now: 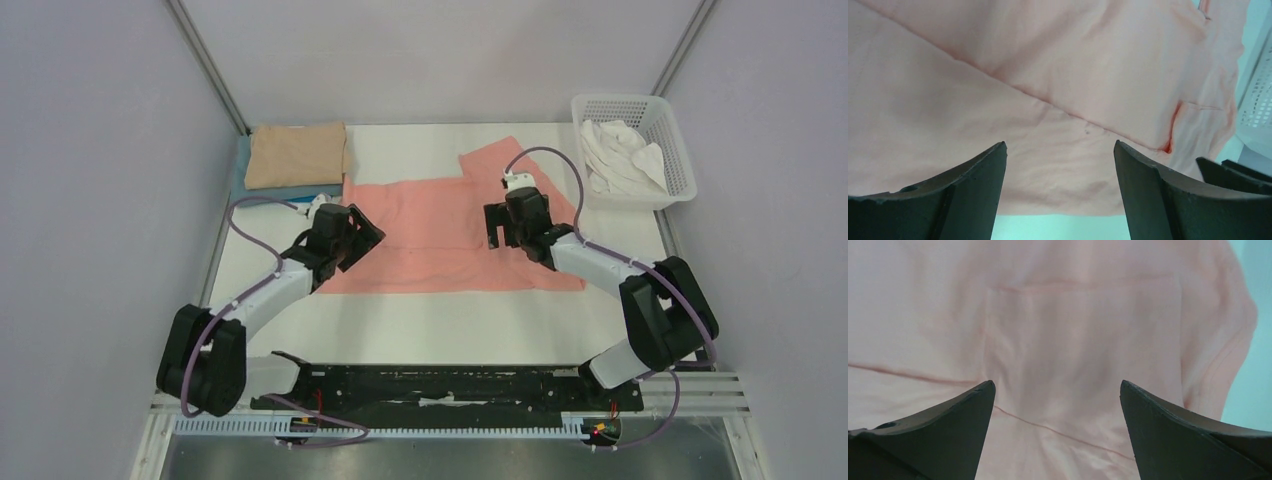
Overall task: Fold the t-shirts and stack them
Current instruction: Fold the flattened tshirt in 1/3 of the way
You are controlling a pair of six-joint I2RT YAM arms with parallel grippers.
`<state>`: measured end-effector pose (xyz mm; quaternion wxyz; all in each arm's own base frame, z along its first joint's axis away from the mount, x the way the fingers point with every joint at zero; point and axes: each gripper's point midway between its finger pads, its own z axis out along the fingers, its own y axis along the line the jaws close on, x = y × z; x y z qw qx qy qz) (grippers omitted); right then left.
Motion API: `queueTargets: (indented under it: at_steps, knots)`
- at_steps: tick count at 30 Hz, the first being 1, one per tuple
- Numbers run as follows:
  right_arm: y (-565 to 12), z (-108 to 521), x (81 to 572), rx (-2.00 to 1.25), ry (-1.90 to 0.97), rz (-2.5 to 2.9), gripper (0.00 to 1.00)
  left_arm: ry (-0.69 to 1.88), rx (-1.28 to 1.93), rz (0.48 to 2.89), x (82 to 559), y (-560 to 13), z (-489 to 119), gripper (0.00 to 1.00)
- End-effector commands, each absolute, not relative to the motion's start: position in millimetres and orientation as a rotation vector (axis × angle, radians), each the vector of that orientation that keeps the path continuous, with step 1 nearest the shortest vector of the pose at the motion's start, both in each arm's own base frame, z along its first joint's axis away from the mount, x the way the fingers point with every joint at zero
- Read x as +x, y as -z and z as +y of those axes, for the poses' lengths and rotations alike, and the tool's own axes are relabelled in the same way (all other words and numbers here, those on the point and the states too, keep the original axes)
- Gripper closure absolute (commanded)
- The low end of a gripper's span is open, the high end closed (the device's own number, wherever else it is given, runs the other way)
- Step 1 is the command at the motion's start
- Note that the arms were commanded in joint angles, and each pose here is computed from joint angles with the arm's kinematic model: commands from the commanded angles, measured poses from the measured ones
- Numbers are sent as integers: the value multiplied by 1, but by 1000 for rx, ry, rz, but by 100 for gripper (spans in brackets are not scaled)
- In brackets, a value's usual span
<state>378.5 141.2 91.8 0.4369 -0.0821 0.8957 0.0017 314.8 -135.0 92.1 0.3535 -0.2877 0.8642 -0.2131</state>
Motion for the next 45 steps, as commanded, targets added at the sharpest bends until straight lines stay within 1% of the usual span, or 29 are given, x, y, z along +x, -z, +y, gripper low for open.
queueTargets:
  at_steps: [1,4,7,10,12,14,19,21,24,28,32,35,38,45]
  knots:
    - [-69,129,363,-137,-2,2267,2,495,-689,2284,332,-73,-144,16]
    - [-49,120,347,-128,25,2326,2,497,-679,2382,328,-46,-153,16]
    - [-27,109,324,-98,53,2401,2,453,-690,2431,317,-27,-152,16]
    - [-11,86,291,-43,144,2484,2,451,-690,2460,304,-20,-153,16]
    - [-5,76,270,5,155,2513,2,443,-691,2468,293,-18,-153,16]
    - [3,73,247,47,109,2543,2,438,-691,2481,280,-16,-153,16]
    - [17,73,193,31,-24,2633,2,423,-673,2491,249,-21,-151,16]
    - [19,77,177,47,-107,2641,2,393,-667,2494,234,-23,-145,15]
    - [19,82,161,129,-207,2625,2,417,-713,2487,210,-20,-141,15]
    - [16,92,150,220,-354,2581,2,475,-797,2435,189,-15,-135,15]
    - [14,96,143,250,-411,2565,2,508,-807,2358,191,-24,-130,15]
    - [-6,94,155,278,-398,2499,2,531,-761,2327,200,-43,-134,15]
    - [-30,102,167,274,-469,2411,2,521,-734,2313,208,-59,-136,15]
    - [-103,97,212,255,-431,2146,2,348,-702,2200,243,-114,-120,15]
